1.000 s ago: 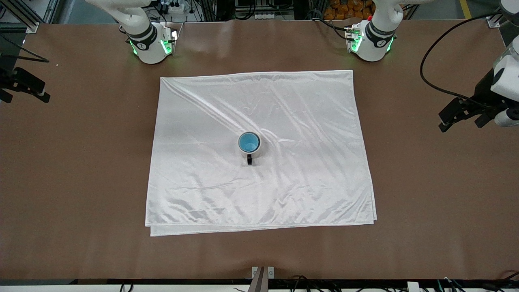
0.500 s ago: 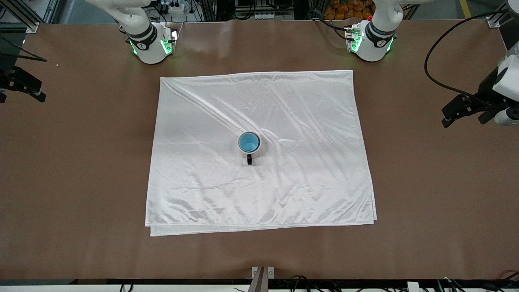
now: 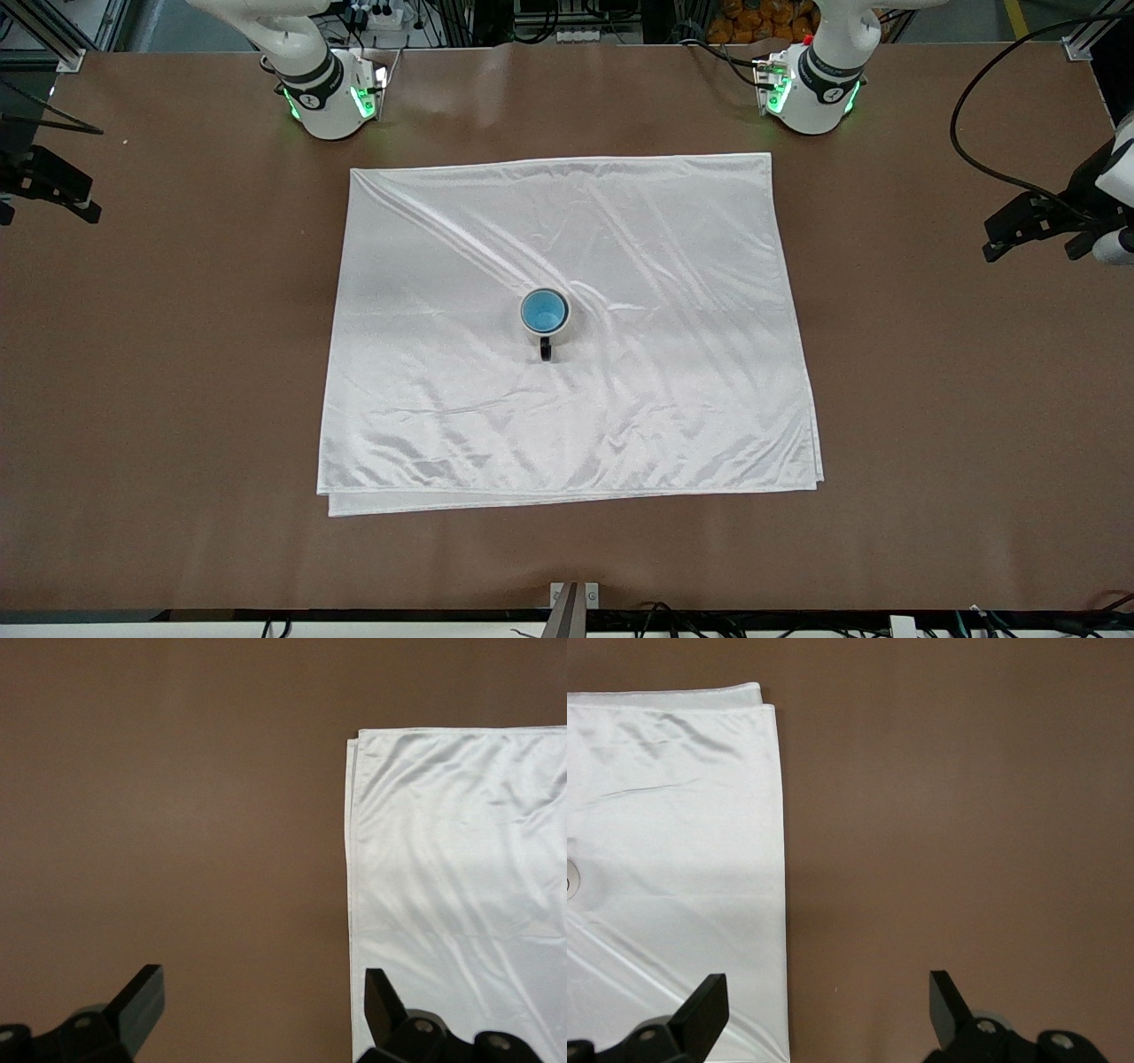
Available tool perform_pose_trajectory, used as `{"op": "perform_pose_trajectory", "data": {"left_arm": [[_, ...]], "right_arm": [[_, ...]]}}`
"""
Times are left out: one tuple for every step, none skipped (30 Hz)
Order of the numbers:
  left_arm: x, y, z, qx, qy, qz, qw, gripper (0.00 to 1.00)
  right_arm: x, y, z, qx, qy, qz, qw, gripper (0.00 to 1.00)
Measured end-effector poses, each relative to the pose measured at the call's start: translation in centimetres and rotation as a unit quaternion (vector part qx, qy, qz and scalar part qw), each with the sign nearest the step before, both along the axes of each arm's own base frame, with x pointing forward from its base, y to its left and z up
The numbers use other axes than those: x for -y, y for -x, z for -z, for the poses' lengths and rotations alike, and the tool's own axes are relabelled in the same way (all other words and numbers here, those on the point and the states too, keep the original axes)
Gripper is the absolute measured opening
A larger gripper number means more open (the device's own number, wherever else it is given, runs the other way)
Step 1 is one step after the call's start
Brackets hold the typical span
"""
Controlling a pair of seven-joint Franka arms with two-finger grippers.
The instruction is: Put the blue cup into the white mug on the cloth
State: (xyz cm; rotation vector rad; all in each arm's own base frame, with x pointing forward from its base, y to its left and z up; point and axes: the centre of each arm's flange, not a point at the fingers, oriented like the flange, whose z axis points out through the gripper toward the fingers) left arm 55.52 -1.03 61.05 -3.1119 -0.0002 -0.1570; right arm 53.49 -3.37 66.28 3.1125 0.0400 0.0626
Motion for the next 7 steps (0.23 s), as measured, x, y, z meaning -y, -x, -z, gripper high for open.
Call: {"op": "perform_pose_trajectory", "data": {"left_arm": [[0.08,0.0,0.0,0.0,0.0,0.001,1.0,1.0],[0.15,0.01,0.0,0.0,0.0,0.001,1.0,1.0],[0.24,0.01,0.0,0.0,0.0,0.002,1.0,1.0],[0.31,0.01,0.0,0.0,0.0,0.003,1.0,1.0],[0.4,0.01,0.0,0.0,0.0,0.004,1.0,1.0],[0.47,0.02,0.01,0.0,0.0,0.004,1.0,1.0],[0.55,0.02,0.01,0.0,0.0,0.005,1.0,1.0]], "right_arm": [[0.0,0.0,0.0,0.0,0.0,0.0,1.0,1.0],[0.0,0.0,0.0,0.0,0.0,0.0,1.0,1.0],[0.0,0.0,0.0,0.0,0.0,0.0,1.0,1.0],[0.0,0.0,0.0,0.0,0.0,0.0,1.0,1.0],[0.0,0.0,0.0,0.0,0.0,0.0,1.0,1.0],[0.0,0.0,0.0,0.0,0.0,0.0,1.0,1.0],[0.0,0.0,0.0,0.0,0.0,0.0,1.0,1.0]]}}
